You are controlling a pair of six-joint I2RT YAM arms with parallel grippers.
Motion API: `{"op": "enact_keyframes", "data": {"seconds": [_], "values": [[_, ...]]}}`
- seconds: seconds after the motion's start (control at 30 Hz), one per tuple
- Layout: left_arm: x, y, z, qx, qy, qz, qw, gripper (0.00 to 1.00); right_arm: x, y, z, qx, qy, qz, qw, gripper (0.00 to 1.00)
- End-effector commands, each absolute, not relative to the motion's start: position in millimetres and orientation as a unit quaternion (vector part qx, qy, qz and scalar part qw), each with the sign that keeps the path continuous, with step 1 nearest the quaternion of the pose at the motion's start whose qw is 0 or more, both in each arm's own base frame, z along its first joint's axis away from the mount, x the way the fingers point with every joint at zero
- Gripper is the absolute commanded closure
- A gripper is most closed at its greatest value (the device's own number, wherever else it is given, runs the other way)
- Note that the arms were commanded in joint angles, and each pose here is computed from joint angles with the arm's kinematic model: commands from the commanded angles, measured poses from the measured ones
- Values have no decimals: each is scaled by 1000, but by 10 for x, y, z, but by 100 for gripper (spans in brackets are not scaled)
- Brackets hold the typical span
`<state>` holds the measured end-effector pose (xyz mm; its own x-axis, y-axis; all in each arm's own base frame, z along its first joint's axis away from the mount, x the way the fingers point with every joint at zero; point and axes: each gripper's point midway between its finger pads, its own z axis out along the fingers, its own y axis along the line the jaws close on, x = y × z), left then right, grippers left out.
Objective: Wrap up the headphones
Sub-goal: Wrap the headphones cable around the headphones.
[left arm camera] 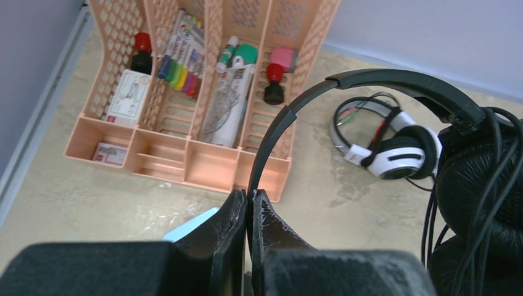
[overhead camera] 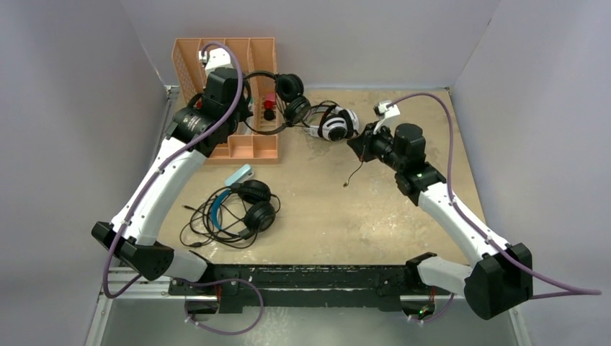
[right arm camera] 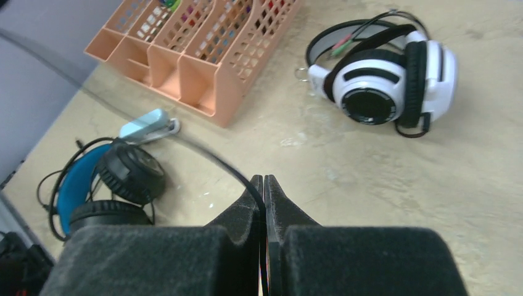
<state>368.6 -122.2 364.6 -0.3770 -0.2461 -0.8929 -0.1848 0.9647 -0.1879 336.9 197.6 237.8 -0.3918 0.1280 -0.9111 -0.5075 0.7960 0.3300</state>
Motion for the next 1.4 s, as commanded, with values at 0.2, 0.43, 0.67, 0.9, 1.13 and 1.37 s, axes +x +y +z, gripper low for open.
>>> {"op": "enact_keyframes", "data": {"seconds": [0.2,0.43,0.67,0.9,1.13,1.37], "values": [[3986,-764,3417,-153,819,114,541,100,2745,2402,2706,-291,747,307,512,97],[3974,-924,2912,-70,845,152,508,100,2503,2666,3496,-354,687,341,534,95],[3781,-1394,2685,20,856,133,500,100,2968,2766,4034,-386,677,269,565,95],[3625,-1605,2742,74,848,75,519,100,3398,2701,4089,-401,677,173,592,87],[3490,-1681,2869,100,838,25,535,100,3604,2773,3942,-401,676,168,595,100],[3404,-1641,2962,50,847,2,530,100,3876,2279,3352,-280,763,207,544,90]]}}
